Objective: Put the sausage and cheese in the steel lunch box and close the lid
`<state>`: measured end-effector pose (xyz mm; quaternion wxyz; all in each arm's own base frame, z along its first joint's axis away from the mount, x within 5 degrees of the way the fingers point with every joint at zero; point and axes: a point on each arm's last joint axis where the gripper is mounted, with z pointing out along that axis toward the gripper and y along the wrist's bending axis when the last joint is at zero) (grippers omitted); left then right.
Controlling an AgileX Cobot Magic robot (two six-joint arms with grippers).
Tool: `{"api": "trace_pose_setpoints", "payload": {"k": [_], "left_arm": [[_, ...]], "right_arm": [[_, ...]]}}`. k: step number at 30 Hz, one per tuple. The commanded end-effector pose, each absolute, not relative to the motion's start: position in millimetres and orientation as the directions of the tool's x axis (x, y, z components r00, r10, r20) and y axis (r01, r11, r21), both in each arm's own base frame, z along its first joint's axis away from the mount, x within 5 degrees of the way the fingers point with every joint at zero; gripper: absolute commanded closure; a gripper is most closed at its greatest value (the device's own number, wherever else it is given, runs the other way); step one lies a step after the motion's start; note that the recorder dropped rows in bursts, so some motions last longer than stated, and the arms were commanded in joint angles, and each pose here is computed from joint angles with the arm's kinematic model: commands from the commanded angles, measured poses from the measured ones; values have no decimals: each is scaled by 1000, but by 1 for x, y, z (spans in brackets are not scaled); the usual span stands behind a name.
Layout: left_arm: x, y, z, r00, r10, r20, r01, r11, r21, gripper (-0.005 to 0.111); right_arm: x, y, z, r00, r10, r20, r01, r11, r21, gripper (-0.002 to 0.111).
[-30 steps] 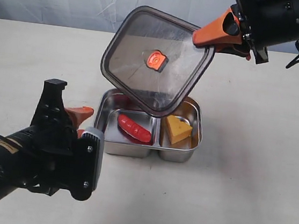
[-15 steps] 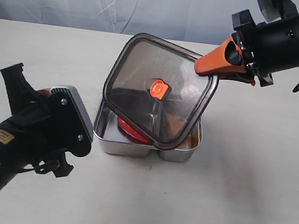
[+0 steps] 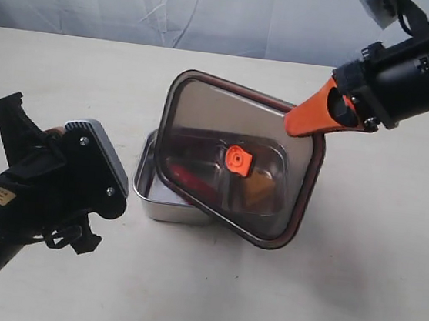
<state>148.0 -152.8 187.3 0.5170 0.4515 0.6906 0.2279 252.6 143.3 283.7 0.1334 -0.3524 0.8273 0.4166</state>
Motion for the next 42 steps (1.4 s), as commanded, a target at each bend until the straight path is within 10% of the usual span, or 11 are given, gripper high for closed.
{"api": "trace_pose_setpoints", "payload": {"k": [1,21,28,42], "left_arm": [[148,-151,187,-76,852,-519,377,506,776,67],[147,-149,183,-136,837,-530,391,537,748,67],[137,-183,187,327,852,-409,507,207,837,67],[138,-173,192,155,816,-556,534,405,742,52]], "right_arm": [[238,153,295,-542,-553,-633,-836,272,477,109],[265,156,284,-660,-468,-588,-747,319,584,109],[265,160,289,-850,-324,-415,-521,400,754,109],[266,165,303,-893,-209,-398,-448,326,833,109]]}}
